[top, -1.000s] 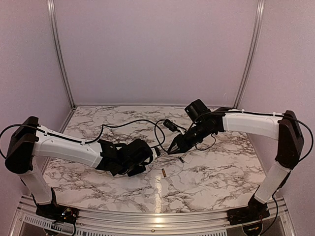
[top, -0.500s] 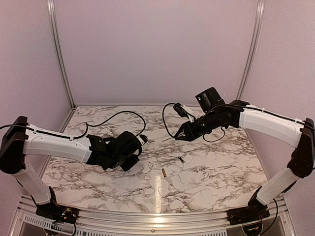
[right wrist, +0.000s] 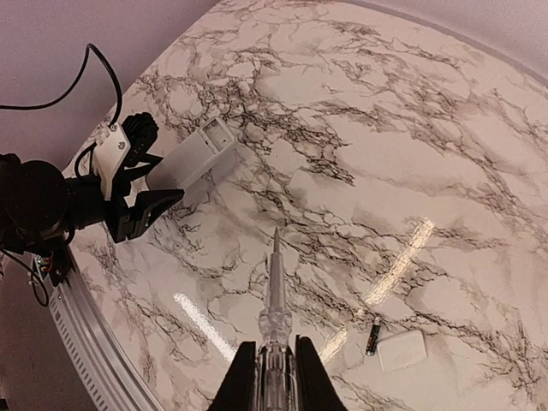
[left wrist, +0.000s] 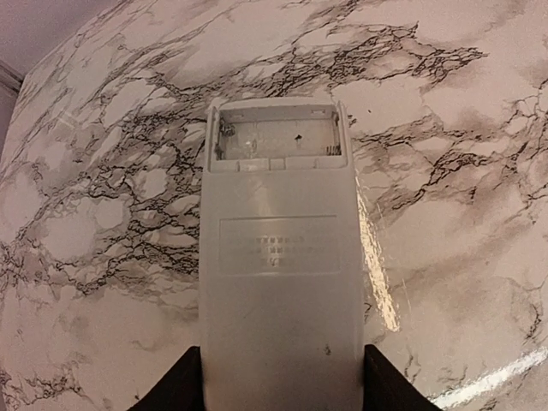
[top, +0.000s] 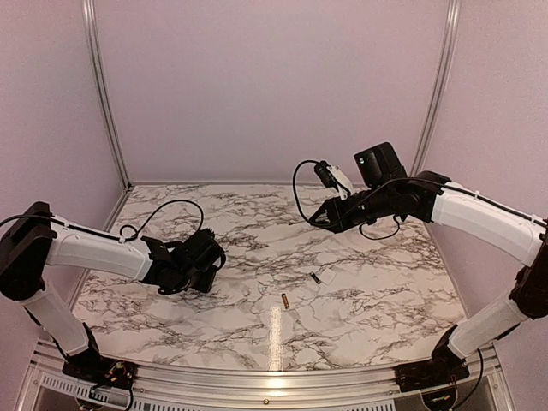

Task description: Unload the batteries from the remote control

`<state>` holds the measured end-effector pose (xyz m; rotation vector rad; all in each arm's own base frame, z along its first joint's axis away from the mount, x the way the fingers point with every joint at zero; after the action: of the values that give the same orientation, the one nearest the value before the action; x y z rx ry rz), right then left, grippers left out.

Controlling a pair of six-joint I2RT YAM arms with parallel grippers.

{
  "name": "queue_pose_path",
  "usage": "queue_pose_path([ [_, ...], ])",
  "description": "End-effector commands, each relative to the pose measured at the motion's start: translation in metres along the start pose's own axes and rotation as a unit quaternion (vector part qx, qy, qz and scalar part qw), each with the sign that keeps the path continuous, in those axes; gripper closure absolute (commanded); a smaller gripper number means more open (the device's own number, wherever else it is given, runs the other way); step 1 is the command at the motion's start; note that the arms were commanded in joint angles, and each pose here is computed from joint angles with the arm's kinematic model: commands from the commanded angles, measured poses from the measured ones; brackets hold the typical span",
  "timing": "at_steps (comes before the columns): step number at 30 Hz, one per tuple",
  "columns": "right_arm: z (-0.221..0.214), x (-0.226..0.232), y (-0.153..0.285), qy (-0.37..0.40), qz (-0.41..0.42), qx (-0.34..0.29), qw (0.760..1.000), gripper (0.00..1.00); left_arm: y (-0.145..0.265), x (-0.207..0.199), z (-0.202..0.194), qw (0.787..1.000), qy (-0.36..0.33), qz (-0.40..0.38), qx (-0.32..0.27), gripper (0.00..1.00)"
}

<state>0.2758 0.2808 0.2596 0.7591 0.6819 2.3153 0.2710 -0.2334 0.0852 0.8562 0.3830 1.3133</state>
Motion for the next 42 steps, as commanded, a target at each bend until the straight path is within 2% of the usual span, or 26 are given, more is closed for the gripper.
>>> queue_pose_path([
  [1, 0.003, -0.002, 0.001, -0.014, -0.011, -0.015, 1.0, 1.0, -0.008, 0.002, -0.007, 0.997, 0.07, -0.014, -0.002, 0.78],
  [8, 0.007, -0.013, 0.002, -0.05, -0.04, -0.064, 0.996, 1.0, -0.016, 0.001, -0.024, 0.996, 0.088, -0.027, 0.012, 0.67],
  [13, 0.008, -0.021, 0.004, -0.071, -0.06, -0.087, 0.992, 1.0, -0.018, 0.001, -0.037, 0.994, 0.103, -0.038, 0.023, 0.64],
  [20, -0.004, -0.038, 0.005, -0.103, -0.101, -0.11, 0.983, 1.0, -0.019, 0.002, -0.05, 0.992, 0.114, -0.045, 0.032, 0.4],
  [26, -0.006, -0.049, 0.003, -0.094, -0.135, -0.119, 0.979, 1.0, -0.018, 0.002, -0.051, 0.991, 0.121, -0.049, 0.032, 0.27],
  [29, -0.009, -0.054, 0.001, -0.092, -0.149, -0.117, 0.978, 1.0, -0.018, 0.002, -0.051, 0.991, 0.121, -0.051, 0.033, 0.08],
  [31, -0.011, -0.058, 0.0, -0.087, -0.159, -0.117, 0.976, 1.0, -0.015, 0.002, -0.049, 0.99, 0.123, -0.052, 0.031, 0.01],
  [36, -0.013, -0.071, -0.005, -0.078, -0.195, -0.12, 0.97, 1.0, -0.001, 0.006, -0.029, 0.99, 0.131, -0.054, 0.012, 0.01],
  [42, -0.007, -0.096, -0.023, -0.101, -0.164, -0.119, 0.974, 1.0, 0.029, 0.021, 0.007, 0.988, 0.142, -0.045, -0.04, 0.01],
])
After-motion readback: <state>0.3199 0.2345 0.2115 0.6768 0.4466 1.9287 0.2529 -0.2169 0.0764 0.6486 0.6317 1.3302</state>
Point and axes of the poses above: each gripper's point midway between its finger pads, its own y axis back along the fingers, its own x axis along the line the jaws close on, z = x × y, the point moved 3 cm from there along y, back along the fingers
